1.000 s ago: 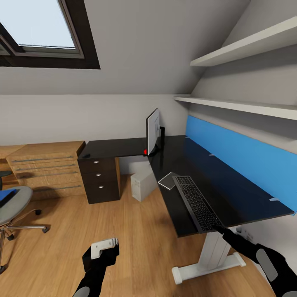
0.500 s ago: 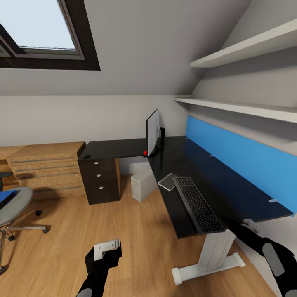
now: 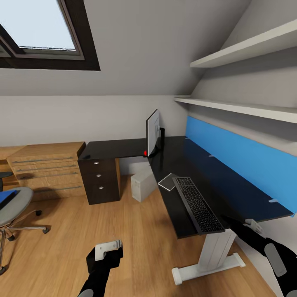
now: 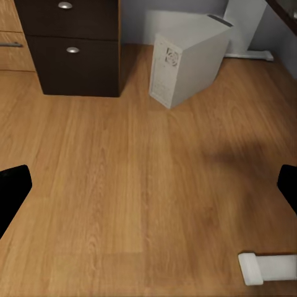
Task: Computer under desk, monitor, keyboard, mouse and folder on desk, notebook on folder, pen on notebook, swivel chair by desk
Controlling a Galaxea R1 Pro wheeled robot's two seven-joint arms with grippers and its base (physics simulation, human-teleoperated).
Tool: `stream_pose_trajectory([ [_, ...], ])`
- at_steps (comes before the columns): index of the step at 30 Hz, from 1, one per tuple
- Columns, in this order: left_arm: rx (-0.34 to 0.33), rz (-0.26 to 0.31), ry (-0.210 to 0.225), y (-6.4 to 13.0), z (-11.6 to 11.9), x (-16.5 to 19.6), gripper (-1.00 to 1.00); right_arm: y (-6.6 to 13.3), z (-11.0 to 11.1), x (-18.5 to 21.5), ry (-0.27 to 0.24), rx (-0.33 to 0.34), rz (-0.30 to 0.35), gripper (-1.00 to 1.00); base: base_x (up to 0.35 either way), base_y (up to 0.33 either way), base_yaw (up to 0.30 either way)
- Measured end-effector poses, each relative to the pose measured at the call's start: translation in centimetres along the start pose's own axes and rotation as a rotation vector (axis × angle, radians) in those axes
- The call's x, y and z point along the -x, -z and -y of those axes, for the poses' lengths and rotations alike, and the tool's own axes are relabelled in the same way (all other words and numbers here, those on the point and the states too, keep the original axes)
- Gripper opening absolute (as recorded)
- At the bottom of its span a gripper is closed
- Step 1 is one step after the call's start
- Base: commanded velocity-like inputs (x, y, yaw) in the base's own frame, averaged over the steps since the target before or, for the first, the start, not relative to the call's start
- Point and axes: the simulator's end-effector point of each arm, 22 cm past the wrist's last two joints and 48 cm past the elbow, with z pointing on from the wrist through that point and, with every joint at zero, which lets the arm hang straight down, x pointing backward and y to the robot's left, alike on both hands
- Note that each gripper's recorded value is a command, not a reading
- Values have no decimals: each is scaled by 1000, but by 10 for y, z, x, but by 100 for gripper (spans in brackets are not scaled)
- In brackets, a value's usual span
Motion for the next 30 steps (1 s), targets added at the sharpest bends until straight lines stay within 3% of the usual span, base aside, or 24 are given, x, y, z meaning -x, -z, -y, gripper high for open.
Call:
stream_pose_trajectory([
  [23, -9, 0, -3, 1, 4, 0, 100, -1, -3, -3, -7, 7, -5, 100, 281, -82, 0],
  [30, -10, 2, -1, 1, 4, 0, 100, -2, -3, -6, -10, 6, -8, 100, 120, -54, 0],
])
